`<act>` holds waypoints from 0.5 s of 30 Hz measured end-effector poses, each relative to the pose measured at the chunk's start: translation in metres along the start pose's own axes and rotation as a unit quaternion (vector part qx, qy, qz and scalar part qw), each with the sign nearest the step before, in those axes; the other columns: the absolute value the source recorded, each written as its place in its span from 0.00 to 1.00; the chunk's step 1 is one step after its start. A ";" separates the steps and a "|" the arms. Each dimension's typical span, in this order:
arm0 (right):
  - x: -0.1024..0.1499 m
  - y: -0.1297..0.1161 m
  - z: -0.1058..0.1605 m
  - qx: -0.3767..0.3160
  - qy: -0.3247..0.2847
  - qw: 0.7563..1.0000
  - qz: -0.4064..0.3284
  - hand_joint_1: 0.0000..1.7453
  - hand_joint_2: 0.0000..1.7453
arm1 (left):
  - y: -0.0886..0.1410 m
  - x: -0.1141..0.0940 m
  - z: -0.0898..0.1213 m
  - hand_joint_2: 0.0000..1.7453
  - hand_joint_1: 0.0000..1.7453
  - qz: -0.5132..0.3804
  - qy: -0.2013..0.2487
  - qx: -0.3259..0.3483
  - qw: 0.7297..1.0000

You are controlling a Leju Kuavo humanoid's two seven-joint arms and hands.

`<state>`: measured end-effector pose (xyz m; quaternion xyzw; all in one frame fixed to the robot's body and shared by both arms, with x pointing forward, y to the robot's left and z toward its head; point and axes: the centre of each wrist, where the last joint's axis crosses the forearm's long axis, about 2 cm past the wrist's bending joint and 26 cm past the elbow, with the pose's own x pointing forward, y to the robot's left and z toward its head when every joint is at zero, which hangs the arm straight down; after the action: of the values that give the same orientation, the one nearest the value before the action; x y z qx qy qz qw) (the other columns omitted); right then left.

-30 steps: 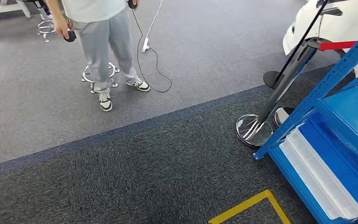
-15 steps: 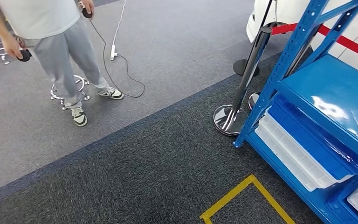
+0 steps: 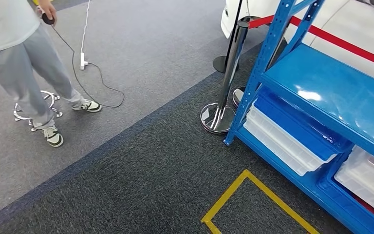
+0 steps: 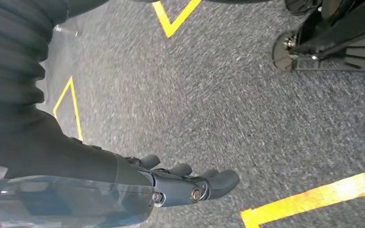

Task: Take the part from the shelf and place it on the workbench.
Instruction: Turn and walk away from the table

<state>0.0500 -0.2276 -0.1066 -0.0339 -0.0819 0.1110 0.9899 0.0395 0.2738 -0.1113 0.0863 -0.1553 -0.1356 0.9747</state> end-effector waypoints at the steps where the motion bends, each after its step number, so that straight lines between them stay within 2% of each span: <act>1: 0.000 0.000 0.000 0.000 0.000 1.000 0.000 0.00 1.00 | 0.000 0.000 0.000 0.00 0.00 0.000 0.000 0.000 1.000; 10: 0.001 0.001 0.000 0.004 -0.002 1.000 0.002 0.00 1.00 | 0.001 0.006 -0.001 0.00 0.00 -0.002 0.001 0.001 1.000; 15: 0.003 0.004 0.001 0.006 -0.003 1.000 0.002 0.00 1.00 | 0.000 0.003 0.000 0.00 0.00 -0.003 0.006 0.000 1.000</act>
<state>0.0522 -0.2229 -0.1058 -0.0278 -0.0846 0.1132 0.9896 0.0420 0.2729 -0.1110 0.0872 -0.1495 -0.1386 0.9751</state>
